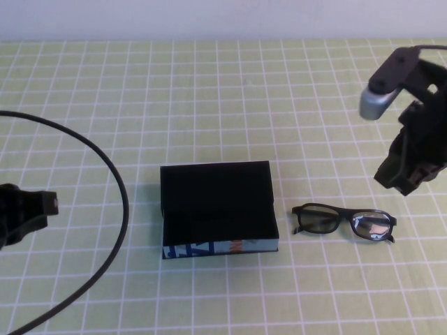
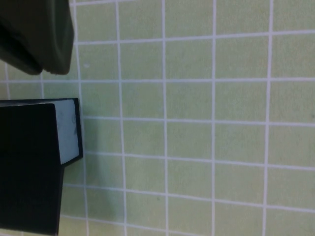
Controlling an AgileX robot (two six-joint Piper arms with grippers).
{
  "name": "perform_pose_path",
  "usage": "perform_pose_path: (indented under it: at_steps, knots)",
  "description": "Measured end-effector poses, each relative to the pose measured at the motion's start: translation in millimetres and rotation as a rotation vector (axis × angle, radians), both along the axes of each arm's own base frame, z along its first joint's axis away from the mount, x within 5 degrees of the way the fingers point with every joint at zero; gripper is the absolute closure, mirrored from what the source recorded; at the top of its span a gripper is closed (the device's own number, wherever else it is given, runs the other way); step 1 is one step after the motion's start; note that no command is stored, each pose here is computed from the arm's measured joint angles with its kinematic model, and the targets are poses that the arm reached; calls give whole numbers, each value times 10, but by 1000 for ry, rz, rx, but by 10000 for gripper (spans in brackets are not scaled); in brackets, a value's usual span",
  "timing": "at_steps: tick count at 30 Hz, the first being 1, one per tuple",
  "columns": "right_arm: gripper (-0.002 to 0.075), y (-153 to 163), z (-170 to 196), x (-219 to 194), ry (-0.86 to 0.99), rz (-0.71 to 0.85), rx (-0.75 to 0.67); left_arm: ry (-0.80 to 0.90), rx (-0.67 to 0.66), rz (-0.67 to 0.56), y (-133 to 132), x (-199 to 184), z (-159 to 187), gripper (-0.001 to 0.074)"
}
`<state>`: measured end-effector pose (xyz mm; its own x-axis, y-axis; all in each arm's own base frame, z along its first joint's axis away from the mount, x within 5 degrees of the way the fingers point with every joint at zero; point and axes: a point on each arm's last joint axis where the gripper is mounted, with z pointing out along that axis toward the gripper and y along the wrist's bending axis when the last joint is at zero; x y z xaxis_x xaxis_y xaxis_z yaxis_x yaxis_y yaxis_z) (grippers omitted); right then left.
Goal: Return glasses to glasses case
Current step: Pick up the glasses from the table
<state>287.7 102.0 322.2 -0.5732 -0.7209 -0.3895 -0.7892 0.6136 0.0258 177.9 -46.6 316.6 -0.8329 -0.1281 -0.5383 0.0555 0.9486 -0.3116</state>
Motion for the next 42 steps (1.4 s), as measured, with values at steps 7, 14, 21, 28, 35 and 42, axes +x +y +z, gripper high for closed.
perform_pose_path:
  at_steps: [7,14,21,28,35,42]
  knots:
    - [489,232,-448,301,73,85,-122,4,1,-4,-1,-4,-2,738]
    - [316,323,-808,562,94,109,-168,5,1,-4,-1,-5,-3,738]
    - [321,375,-1127,714,145,115,-186,9,4,-9,-1,-9,-6,738]
    - [445,406,-1329,760,196,111,-182,16,7,-14,-2,-15,-10,738]
    - [676,422,-1257,776,216,119,-178,20,14,-25,-2,-21,-14,738]
    - [692,523,-867,892,133,205,-106,36,18,-32,-2,-35,-22,738]
